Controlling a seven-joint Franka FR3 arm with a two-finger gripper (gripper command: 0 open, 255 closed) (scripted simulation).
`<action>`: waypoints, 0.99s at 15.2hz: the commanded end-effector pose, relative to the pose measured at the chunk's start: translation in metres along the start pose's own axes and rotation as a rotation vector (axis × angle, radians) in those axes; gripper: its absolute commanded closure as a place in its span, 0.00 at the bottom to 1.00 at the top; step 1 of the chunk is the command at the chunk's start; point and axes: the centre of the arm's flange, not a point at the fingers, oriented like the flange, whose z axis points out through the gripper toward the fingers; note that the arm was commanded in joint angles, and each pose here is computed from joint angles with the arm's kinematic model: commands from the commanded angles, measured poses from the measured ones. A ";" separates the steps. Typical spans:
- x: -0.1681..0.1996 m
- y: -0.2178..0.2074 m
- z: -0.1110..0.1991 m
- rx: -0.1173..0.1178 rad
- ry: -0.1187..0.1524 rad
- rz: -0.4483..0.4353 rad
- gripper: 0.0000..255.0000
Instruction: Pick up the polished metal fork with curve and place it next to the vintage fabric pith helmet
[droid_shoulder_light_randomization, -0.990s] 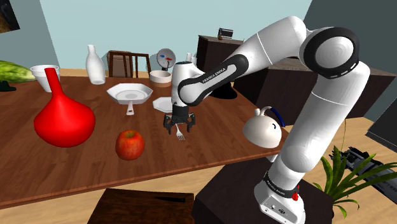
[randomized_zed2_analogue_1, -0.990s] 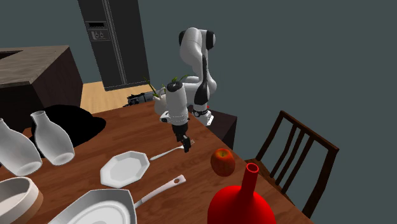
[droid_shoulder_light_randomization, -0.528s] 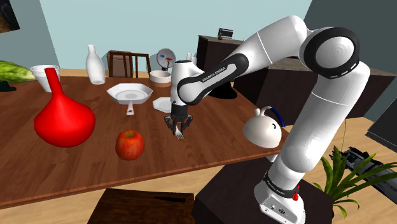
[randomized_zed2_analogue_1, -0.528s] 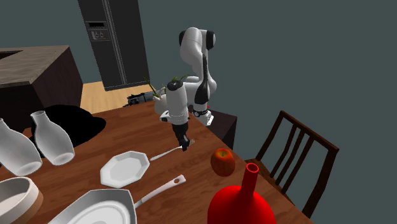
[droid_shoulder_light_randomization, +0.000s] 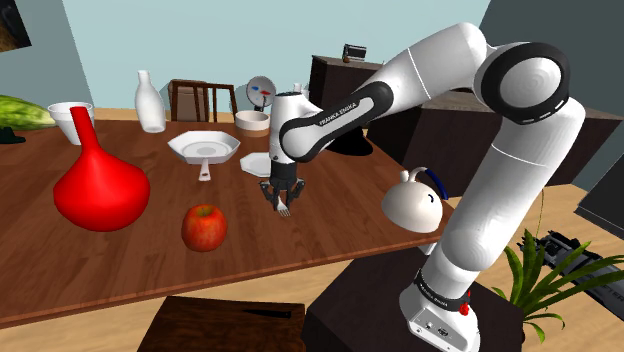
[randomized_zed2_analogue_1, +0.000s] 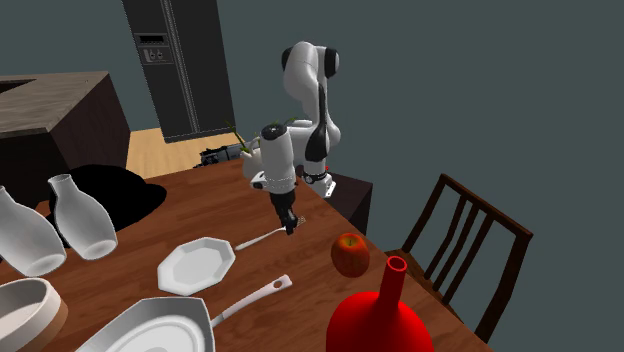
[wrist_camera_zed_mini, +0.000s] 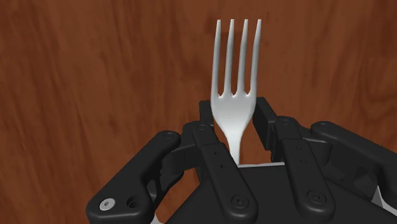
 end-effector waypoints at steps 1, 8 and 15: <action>-0.001 0.001 -0.009 -0.001 -0.001 0.000 1.00; -0.004 0.002 -0.046 -0.001 -0.001 0.000 1.00; -0.006 0.002 -0.083 -0.001 -0.001 0.000 1.00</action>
